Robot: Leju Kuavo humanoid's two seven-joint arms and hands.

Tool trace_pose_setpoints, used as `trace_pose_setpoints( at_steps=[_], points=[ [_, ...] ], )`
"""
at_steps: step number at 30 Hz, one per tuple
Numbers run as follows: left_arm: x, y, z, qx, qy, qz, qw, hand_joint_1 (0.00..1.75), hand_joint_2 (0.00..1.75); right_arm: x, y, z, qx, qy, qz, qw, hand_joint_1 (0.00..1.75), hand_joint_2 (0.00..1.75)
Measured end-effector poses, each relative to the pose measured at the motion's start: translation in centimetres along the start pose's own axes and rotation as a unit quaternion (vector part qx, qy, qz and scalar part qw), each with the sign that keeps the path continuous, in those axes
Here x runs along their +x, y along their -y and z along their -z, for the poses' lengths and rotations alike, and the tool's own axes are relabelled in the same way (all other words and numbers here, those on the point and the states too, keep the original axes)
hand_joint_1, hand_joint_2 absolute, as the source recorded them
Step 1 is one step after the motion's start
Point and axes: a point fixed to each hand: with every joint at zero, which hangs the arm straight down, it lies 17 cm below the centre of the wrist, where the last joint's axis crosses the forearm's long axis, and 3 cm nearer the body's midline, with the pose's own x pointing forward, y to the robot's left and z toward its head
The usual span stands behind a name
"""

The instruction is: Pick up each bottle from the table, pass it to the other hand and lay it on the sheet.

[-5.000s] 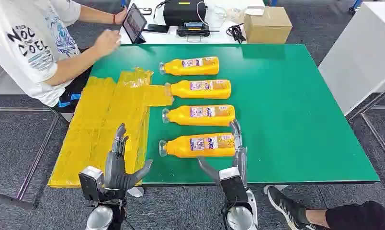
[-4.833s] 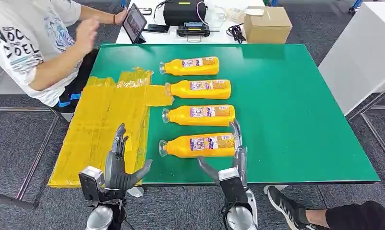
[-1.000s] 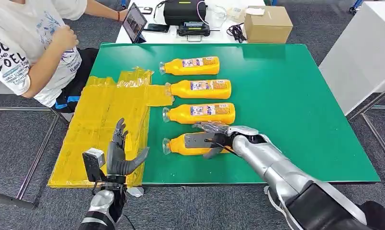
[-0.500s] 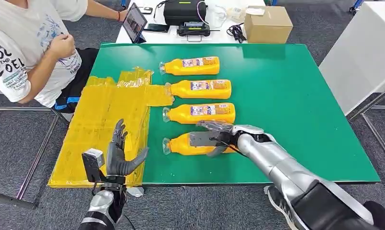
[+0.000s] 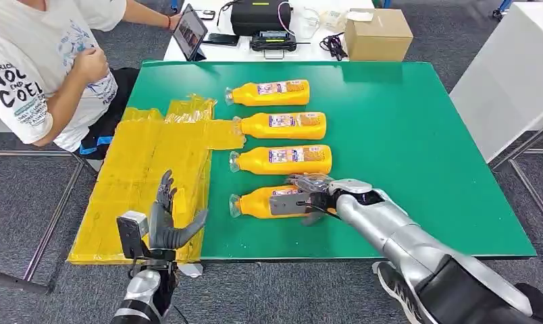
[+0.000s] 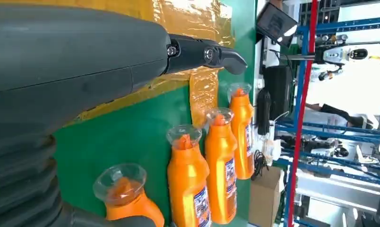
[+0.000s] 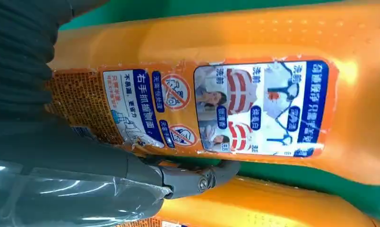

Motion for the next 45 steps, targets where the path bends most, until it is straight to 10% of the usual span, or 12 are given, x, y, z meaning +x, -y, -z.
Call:
trace_pose_setpoints(
  at_steps=[13,14,15,16,45],
  points=[
    [-0.6,0.4,-0.5,-0.009,-0.010,-0.018,1.000,0.00,1.75,-1.6,-1.2,-0.2,0.029,-0.027,-0.033,0.999,0.05,1.75],
    [-0.6,0.4,-0.5,-0.009,-0.010,-0.020,1.000,0.00,1.75,-1.8,-1.3,-0.2,0.031,-0.030,-0.036,0.998,0.49,1.75],
    [-0.6,0.4,-0.6,-0.009,-0.011,-0.021,1.000,0.00,1.75,-2.0,-1.5,-0.2,0.034,-0.034,-0.039,0.998,1.59,1.75],
    [-0.7,0.4,-0.6,-0.008,-0.012,-0.023,1.000,0.00,1.75,-2.1,-1.6,-0.2,0.036,-0.037,-0.043,0.998,1.75,1.75],
    [-1.3,0.3,-3.1,-0.003,-0.023,-0.035,0.999,0.00,1.75,0.2,-0.9,-1.0,-0.132,0.036,0.003,0.991,1.75,1.75]
  ],
)
